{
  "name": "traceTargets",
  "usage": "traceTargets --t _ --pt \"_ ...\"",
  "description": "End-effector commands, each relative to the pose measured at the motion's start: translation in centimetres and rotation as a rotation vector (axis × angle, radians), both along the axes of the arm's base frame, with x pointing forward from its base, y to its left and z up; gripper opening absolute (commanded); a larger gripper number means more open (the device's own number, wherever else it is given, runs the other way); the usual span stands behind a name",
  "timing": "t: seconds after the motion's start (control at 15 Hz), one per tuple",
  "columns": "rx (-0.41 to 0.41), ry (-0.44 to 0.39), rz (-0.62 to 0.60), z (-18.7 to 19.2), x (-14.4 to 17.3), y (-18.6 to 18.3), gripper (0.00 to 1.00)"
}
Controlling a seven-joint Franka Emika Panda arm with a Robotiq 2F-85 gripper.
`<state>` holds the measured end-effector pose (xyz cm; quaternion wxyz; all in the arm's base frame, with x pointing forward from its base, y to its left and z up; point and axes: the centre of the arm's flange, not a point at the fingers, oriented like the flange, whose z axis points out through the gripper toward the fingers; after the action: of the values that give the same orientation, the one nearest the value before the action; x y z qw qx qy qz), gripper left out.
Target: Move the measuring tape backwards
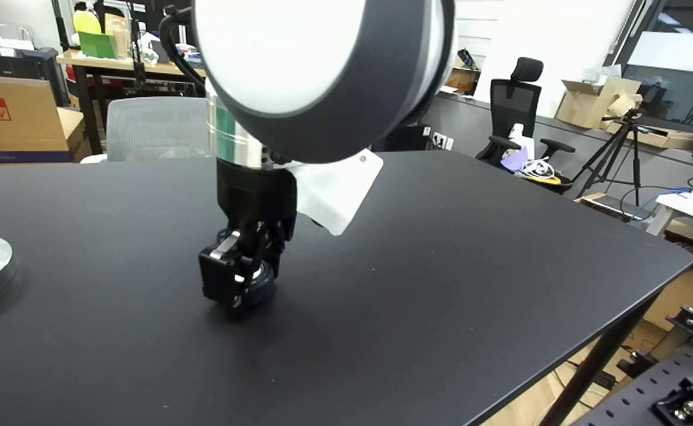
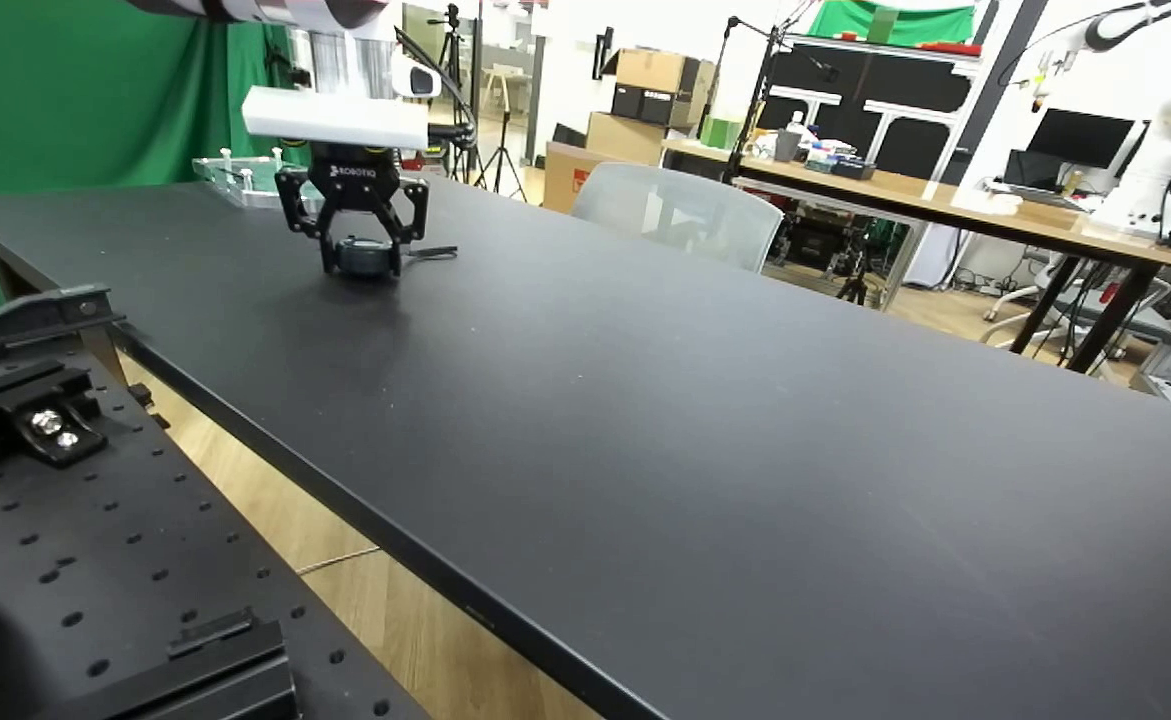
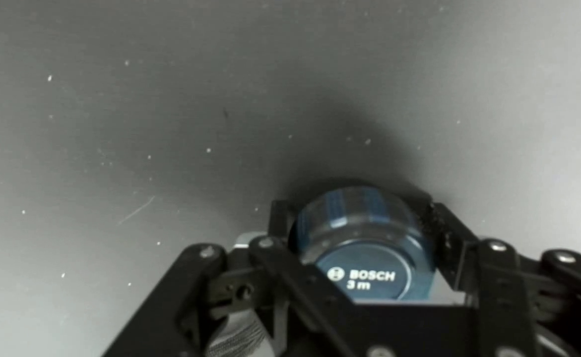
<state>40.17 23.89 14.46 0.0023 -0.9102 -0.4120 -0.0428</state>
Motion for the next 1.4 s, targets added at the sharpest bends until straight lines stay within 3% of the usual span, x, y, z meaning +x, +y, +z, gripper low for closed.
traceTargets --t 0.0,0.67,0.73,0.87,1.33 --pt "-0.02 0.015 -0.06 -1.8 3.1 2.1 0.44" --pt "0.019 -0.04 -0.167 -0.7 8.2 4.7 0.44" --pt "0.019 -0.038 -0.17 -0.5 8.4 4.7 0.82" --pt "0.011 -0.046 -0.176 0.2 8.7 4.6 0.99" --pt "-0.084 -0.001 -0.232 9.2 7.8 3.7 1.0"
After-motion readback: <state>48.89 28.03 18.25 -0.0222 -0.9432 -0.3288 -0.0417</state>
